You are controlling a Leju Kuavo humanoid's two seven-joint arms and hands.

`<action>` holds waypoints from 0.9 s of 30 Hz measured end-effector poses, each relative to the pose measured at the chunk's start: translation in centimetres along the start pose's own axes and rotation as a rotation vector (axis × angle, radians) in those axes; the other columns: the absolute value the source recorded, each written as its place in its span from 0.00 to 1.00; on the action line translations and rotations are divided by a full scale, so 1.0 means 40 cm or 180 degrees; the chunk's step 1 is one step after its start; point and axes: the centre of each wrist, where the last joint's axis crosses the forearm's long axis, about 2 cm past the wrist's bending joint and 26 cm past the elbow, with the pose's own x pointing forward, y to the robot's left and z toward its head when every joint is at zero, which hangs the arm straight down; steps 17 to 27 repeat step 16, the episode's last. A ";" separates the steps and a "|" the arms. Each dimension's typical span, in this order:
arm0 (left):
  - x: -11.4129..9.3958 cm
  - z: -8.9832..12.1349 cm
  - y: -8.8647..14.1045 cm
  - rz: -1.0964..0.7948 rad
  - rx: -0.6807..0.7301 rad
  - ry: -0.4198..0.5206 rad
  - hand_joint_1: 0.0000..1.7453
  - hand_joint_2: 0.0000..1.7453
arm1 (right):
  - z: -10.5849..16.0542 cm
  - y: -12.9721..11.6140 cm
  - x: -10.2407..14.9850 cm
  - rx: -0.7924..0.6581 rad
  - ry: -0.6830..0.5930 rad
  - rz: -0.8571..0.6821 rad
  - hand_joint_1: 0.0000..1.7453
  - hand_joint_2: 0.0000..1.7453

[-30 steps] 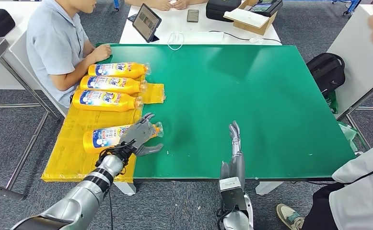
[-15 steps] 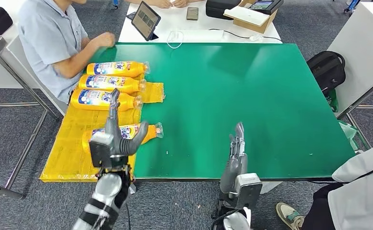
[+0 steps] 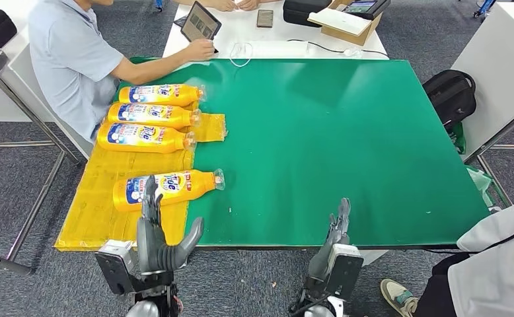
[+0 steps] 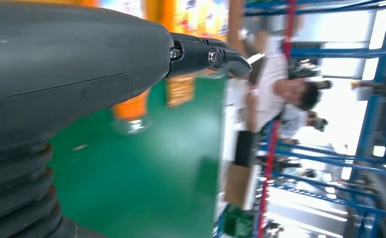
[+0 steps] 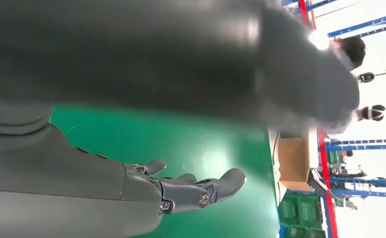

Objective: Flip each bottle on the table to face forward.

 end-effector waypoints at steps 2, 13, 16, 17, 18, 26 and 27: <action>-0.005 0.020 0.006 0.0068 -0.0010 0.0119 0.00 1.00 | 0.010 -0.007 0.006 0.0122 -0.0042 0.0028 0.00 1.00; -0.010 0.058 0.017 -0.0082 -0.0054 0.0077 0.00 1.00 | 0.058 -0.009 0.013 0.0686 -0.0361 0.0533 0.00 1.00; -0.009 0.061 0.018 -0.0259 -0.0036 -0.0071 0.00 1.00 | 0.063 -0.005 0.013 0.0773 -0.0519 0.0659 0.00 1.00; -0.009 0.061 0.018 -0.0259 -0.0036 -0.0071 0.00 1.00 | 0.063 -0.005 0.013 0.0773 -0.0519 0.0659 0.00 1.00; -0.009 0.061 0.018 -0.0259 -0.0036 -0.0071 0.00 1.00 | 0.063 -0.005 0.013 0.0773 -0.0519 0.0659 0.00 1.00; -0.009 0.061 0.018 -0.0259 -0.0036 -0.0071 0.00 1.00 | 0.063 -0.005 0.013 0.0773 -0.0519 0.0659 0.00 1.00; -0.009 0.061 0.018 -0.0259 -0.0036 -0.0071 0.00 1.00 | 0.063 -0.005 0.013 0.0773 -0.0519 0.0659 0.00 1.00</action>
